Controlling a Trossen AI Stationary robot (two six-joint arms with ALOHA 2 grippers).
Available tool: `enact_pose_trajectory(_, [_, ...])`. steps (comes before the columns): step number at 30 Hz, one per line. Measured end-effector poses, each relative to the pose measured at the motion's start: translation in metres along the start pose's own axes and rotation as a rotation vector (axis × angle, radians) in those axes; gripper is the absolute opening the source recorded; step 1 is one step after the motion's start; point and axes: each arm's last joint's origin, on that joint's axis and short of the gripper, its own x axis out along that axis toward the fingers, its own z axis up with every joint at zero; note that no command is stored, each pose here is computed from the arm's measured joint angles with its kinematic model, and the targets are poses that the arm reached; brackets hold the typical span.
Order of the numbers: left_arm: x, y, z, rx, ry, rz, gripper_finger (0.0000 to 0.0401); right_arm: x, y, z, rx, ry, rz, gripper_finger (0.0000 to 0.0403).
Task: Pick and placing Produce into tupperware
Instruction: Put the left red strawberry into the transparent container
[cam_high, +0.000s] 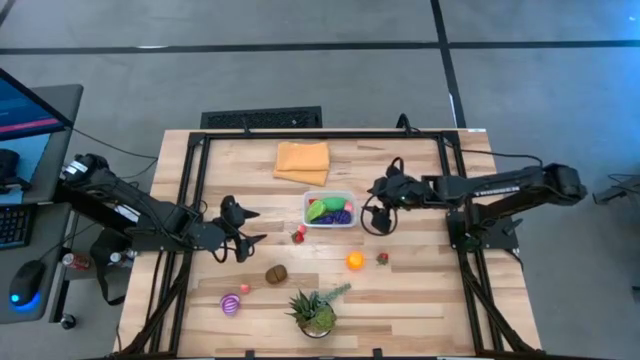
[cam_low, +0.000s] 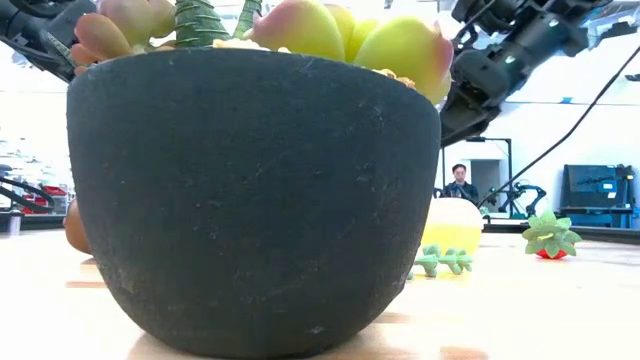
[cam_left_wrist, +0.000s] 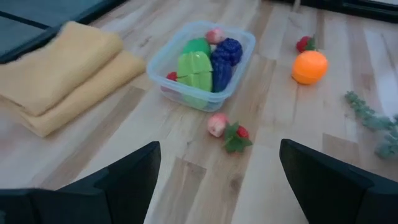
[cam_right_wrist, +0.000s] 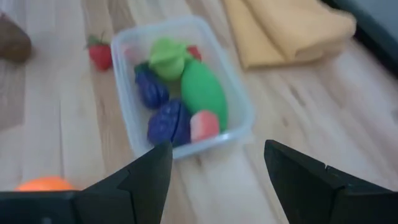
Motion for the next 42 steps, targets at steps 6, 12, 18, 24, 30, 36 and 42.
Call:
enact_pose_trajectory(6, [0.005,-0.001,-0.002,0.114,0.031,-0.021,0.032,-0.001,0.011,-0.01,0.013,0.084,0.021,0.025])
enact_pose_trajectory(12, [0.017,-0.008,-0.009,0.273,0.077,-0.039,0.032,-0.002,0.018,-0.018,0.012,0.152,0.029,0.025])
enact_pose_trajectory(18, [0.038,-0.019,-0.017,0.369,0.07,-0.005,0.032,-0.005,0.023,-0.028,0.064,0.237,0.012,0.025])
enact_pose_trajectory(24, [0.058,-0.015,-0.02,0.302,0.09,0.047,0.032,-0.008,0.028,-0.033,0.053,0.249,-0.056,0.0249])
enact_pose_trajectory(30, [0.072,-0.012,-0.021,0.147,0.104,0.017,0.032,-0.01,0.034,-0.034,0.04,0.237,-0.062,0.0249])
enact_pose_trajectory(36, [0.087,-0.018,-0.025,0.122,0.089,-0.051,0.032,-0.011,0.038,-0.035,0.027,0.227,-0.066,0.0249])
enact_pose_trajectory(42, [0.099,-0.022,-0.034,0.12,0.085,-0.056,0.032,-0.013,0.041,-0.036,0.015,0.224,-0.056,0.0249])
